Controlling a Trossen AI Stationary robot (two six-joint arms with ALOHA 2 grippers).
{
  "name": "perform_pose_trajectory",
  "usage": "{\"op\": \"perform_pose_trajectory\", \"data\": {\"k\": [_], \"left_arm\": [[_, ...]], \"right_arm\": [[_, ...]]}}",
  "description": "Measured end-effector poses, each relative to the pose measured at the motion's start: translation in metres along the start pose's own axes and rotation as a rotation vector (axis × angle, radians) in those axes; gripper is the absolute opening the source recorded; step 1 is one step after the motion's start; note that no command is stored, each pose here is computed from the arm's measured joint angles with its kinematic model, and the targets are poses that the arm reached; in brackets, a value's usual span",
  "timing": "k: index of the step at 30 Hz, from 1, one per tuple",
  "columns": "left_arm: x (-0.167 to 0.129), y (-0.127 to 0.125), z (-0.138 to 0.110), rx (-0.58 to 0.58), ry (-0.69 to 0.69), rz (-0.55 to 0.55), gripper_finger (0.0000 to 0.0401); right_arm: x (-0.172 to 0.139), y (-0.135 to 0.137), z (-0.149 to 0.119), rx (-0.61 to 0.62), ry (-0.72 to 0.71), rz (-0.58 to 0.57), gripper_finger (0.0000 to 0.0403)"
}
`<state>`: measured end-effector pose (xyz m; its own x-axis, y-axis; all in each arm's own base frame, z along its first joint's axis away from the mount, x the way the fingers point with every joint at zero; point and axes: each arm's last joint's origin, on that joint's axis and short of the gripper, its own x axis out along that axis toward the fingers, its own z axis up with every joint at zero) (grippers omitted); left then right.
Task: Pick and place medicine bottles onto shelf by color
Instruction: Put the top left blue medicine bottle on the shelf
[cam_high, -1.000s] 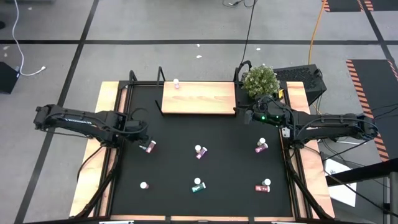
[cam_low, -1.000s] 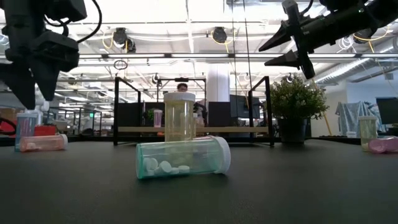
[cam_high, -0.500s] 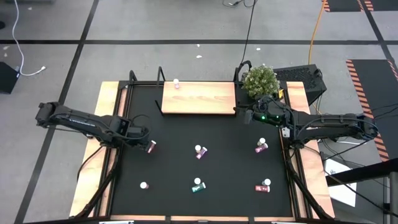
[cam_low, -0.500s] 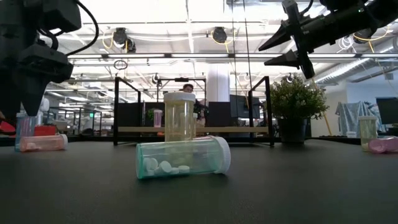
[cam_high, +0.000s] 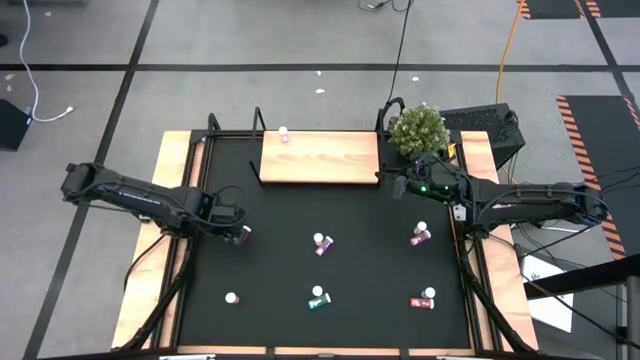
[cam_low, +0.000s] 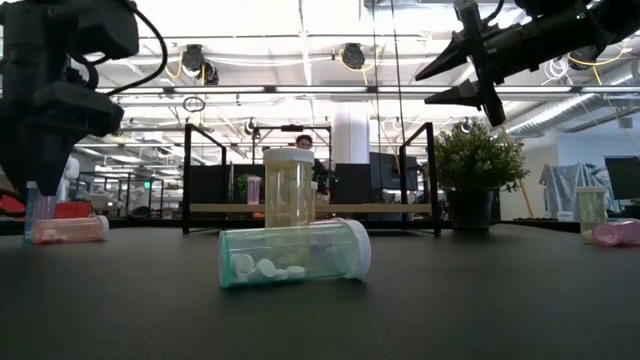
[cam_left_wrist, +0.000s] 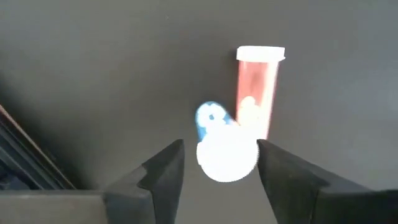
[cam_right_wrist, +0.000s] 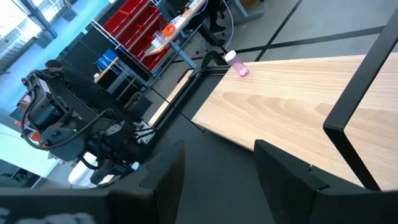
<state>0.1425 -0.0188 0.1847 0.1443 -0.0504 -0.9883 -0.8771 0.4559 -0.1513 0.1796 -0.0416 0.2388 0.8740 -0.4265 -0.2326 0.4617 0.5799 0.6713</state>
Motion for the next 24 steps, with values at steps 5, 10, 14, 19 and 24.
{"op": "perform_pose_trajectory", "data": {"k": [5, 10, 14, 19, 24], "left_arm": [[-0.0016, -0.0007, 0.001, 0.017, -0.015, 0.001, 0.0201], [-0.0016, -0.0008, 0.001, 0.028, -0.016, 0.001, 0.0206], [-0.0016, -0.0008, 0.001, 0.017, -0.016, 0.001, 0.0183], [-0.0016, -0.0008, 0.001, 0.007, -0.016, 0.001, 0.014], [-0.0016, -0.0009, 0.0006, -0.003, 0.0, -0.006, 0.0122]], "right_arm": [[0.0, 0.0, 0.0, 0.0, 0.0, 0.0, 0.0185], [0.0, -0.0001, 0.0001, 0.0, 0.0, 0.0, 0.0185], [0.0, -0.0001, 0.0001, 0.0, 0.0, 0.0, 0.0185], [0.0, -0.0001, 0.0001, 0.0, 0.0, 0.0, 0.0185], [0.0, -0.0001, 0.0001, -0.001, 0.0, 0.0, 0.0185]]}}
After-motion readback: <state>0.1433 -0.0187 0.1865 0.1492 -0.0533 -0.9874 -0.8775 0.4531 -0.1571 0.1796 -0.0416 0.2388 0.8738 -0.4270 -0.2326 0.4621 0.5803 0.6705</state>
